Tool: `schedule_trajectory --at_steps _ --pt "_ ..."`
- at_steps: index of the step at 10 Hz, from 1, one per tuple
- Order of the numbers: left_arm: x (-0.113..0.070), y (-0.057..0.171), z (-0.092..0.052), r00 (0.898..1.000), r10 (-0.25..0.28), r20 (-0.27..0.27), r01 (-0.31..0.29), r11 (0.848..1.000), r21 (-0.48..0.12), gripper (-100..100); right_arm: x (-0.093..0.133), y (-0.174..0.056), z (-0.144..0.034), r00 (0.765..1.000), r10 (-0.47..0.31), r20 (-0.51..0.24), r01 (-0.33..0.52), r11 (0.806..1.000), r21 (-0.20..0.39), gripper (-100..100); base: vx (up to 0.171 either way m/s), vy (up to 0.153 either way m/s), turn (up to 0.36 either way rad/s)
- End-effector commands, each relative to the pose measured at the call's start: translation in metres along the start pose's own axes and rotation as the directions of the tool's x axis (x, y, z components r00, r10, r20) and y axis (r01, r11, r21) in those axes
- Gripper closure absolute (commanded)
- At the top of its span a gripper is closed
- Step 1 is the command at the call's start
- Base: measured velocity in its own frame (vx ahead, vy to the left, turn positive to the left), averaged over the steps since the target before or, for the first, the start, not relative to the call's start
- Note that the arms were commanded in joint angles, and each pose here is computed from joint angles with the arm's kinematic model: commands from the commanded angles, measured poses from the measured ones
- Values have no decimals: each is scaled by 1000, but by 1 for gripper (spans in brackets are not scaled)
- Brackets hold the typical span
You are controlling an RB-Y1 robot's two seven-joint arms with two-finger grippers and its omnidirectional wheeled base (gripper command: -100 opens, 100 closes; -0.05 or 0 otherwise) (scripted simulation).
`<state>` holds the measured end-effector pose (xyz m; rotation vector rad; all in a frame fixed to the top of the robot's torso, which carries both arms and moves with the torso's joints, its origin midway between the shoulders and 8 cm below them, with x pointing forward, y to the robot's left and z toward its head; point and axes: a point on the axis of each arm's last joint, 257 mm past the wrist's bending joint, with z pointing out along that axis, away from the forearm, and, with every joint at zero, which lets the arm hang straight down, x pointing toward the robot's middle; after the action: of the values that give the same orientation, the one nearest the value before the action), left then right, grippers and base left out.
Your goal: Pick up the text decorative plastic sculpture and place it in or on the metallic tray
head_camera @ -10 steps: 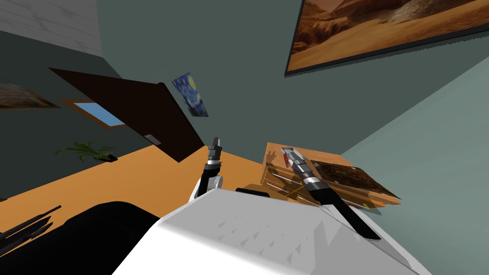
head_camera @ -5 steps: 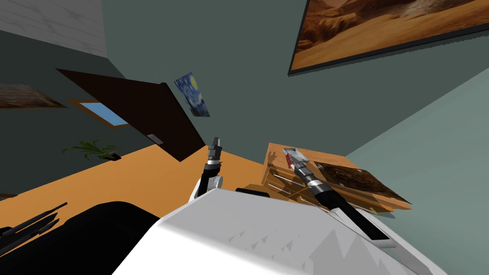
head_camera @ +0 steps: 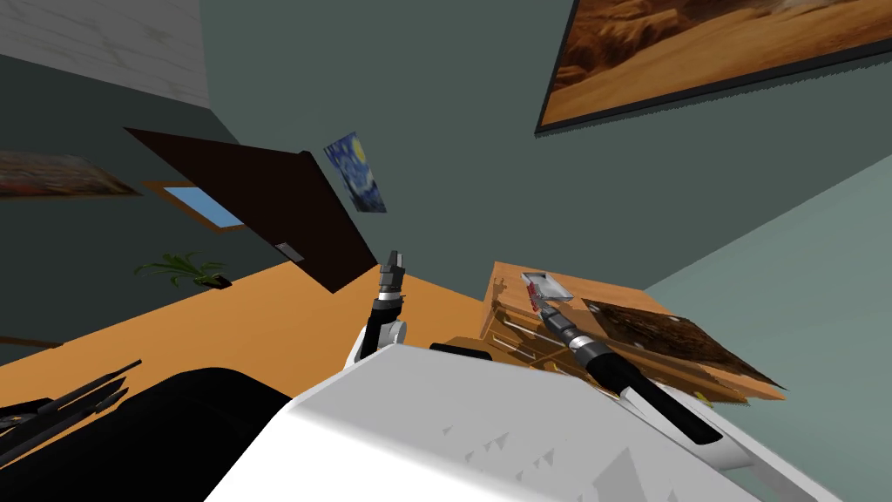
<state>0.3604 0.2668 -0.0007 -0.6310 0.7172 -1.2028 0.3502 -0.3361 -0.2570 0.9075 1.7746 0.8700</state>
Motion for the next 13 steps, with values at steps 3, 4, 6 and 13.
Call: schedule_trajectory --at_steps 3,4,6,13 --pt "0 0 0 1000 0 0 0 1000 0 0 -7 -48 -9 996 -76 -48 82 987 139 -100 16 35 70" --pt "0 0 0 1000 0 0 0 1000 0 0 -12 -65 -13 992 -105 -65 115 975 189 -100 23 40 131" --pt "0 0 0 1000 0 0 0 1000 0 0 -19 -82 -18 986 -141 -86 158 959 236 -100 23 40 93" --pt "0 0 0 1000 0 0 0 1000 0 0 -66 -153 -46 943 -286 -167 331 842 427 -100 16 29 115"
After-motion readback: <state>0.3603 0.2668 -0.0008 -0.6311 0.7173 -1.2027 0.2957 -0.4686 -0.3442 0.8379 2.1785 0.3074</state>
